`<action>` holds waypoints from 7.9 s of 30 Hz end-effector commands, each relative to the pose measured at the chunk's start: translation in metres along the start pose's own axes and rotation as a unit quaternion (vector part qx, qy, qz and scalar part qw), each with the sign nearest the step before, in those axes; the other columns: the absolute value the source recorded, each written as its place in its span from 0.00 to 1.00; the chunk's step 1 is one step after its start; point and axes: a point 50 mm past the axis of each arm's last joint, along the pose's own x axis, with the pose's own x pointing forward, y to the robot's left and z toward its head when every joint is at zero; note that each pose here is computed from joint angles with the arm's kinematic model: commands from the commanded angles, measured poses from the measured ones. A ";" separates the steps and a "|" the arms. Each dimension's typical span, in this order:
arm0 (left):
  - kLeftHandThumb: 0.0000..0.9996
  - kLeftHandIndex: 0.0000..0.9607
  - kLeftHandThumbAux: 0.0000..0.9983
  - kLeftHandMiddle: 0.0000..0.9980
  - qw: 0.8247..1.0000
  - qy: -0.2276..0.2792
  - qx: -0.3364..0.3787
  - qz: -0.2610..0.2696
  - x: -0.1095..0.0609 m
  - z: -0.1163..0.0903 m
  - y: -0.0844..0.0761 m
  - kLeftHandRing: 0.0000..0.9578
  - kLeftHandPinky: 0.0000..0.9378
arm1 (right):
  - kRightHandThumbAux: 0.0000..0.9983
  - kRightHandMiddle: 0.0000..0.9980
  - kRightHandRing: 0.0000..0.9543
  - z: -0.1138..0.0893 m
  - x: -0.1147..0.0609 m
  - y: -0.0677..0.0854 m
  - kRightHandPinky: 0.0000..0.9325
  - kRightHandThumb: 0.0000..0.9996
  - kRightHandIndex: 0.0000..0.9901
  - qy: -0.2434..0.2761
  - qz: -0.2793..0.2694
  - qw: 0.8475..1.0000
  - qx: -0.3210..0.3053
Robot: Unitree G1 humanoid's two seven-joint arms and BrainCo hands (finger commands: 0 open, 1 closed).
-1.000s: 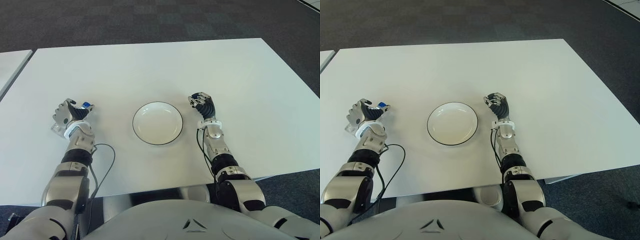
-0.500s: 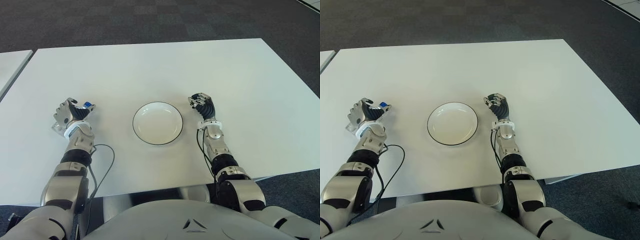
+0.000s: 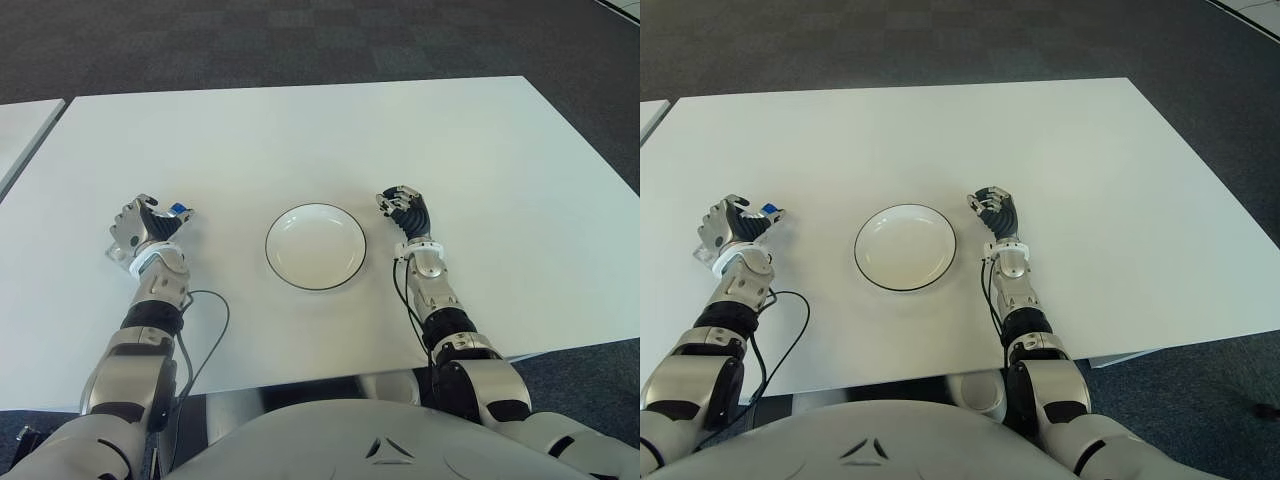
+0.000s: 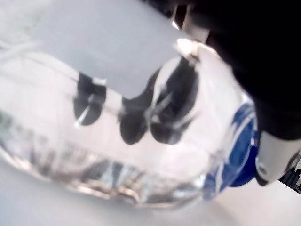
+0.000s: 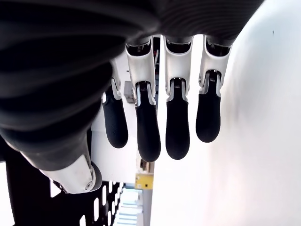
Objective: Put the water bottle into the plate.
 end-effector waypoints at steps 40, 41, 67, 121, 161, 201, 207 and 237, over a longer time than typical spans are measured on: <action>0.55 0.00 0.15 0.00 0.946 0.047 0.301 -0.114 -0.044 -0.029 -0.027 0.00 0.00 | 0.73 0.52 0.55 -0.001 -0.001 0.001 0.56 0.71 0.43 0.004 -0.006 1.000 -0.001; 0.55 0.00 0.15 0.00 0.946 0.046 0.302 -0.111 -0.044 -0.029 -0.027 0.00 0.00 | 0.73 0.52 0.55 -0.001 -0.001 0.001 0.56 0.71 0.43 0.003 -0.006 1.000 -0.001; 0.52 0.00 0.13 0.00 0.944 0.070 0.312 -0.087 -0.042 -0.039 -0.034 0.00 0.00 | 0.73 0.51 0.55 0.000 -0.001 0.003 0.56 0.71 0.44 0.000 -0.003 1.000 -0.002; 0.57 0.00 0.14 0.00 0.967 0.039 0.245 0.054 -0.056 -0.016 0.001 0.00 0.00 | 0.73 0.51 0.55 0.002 -0.004 0.005 0.58 0.71 0.43 -0.017 0.008 1.000 -0.014; 0.49 0.00 0.15 0.00 0.936 0.120 0.300 -0.142 -0.049 -0.046 -0.034 0.00 0.00 | 0.73 0.51 0.55 0.002 -0.005 0.006 0.57 0.71 0.43 -0.017 0.014 1.000 -0.013; 0.47 0.00 0.13 0.00 0.925 0.124 0.292 -0.210 -0.059 -0.071 -0.058 0.00 0.00 | 0.73 0.51 0.55 0.004 -0.006 0.001 0.58 0.71 0.43 -0.023 0.008 1.000 -0.009; 0.48 0.00 0.14 0.00 0.926 0.125 0.286 -0.213 -0.059 -0.072 -0.058 0.00 0.00 | 0.73 0.51 0.54 0.004 -0.006 0.001 0.57 0.71 0.43 -0.022 0.009 1.000 -0.007; 0.85 0.43 0.66 0.54 0.941 0.183 0.204 -0.197 -0.055 -0.063 -0.058 0.80 0.85 | 0.73 0.51 0.55 0.004 -0.006 -0.002 0.59 0.71 0.43 -0.024 0.008 1.000 -0.009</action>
